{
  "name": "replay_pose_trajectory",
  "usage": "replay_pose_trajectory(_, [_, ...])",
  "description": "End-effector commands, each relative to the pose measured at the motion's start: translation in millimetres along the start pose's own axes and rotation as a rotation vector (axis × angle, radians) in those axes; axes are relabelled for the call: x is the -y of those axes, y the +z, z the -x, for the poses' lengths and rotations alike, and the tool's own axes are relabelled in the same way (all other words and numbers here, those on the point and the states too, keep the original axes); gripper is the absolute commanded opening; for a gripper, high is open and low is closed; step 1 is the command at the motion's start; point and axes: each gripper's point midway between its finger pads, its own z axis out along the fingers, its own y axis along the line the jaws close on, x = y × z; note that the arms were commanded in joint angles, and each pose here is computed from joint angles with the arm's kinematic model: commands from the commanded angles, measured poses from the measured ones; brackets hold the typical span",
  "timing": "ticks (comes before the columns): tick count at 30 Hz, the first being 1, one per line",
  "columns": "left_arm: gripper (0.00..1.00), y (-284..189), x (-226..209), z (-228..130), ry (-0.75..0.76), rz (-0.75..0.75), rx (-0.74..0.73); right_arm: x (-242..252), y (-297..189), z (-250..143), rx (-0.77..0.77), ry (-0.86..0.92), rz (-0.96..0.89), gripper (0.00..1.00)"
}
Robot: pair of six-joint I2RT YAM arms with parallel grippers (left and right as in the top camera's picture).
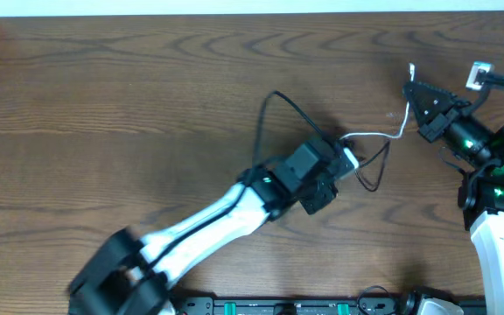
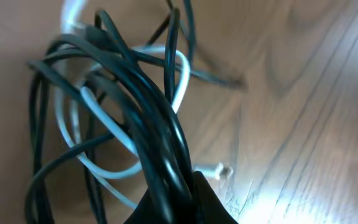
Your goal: Untangle cables
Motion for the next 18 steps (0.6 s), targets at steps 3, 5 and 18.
replay_pose_trajectory(3, [0.07, -63, -22, 43, -0.010, 0.086, 0.184, 15, -1, -4, -0.013, -0.061, -0.071, 0.02])
replay_pose_trajectory(5, [0.08, -82, -28, 52, -0.015, 0.105, 0.229, 20, -2, -9, -0.028, -0.057, -0.089, 0.05])
replay_pose_trajectory(18, [0.08, -126, -46, 63, -0.041, 0.159, 0.316, -13, -2, -45, -0.196, -0.026, 0.108, 0.99])
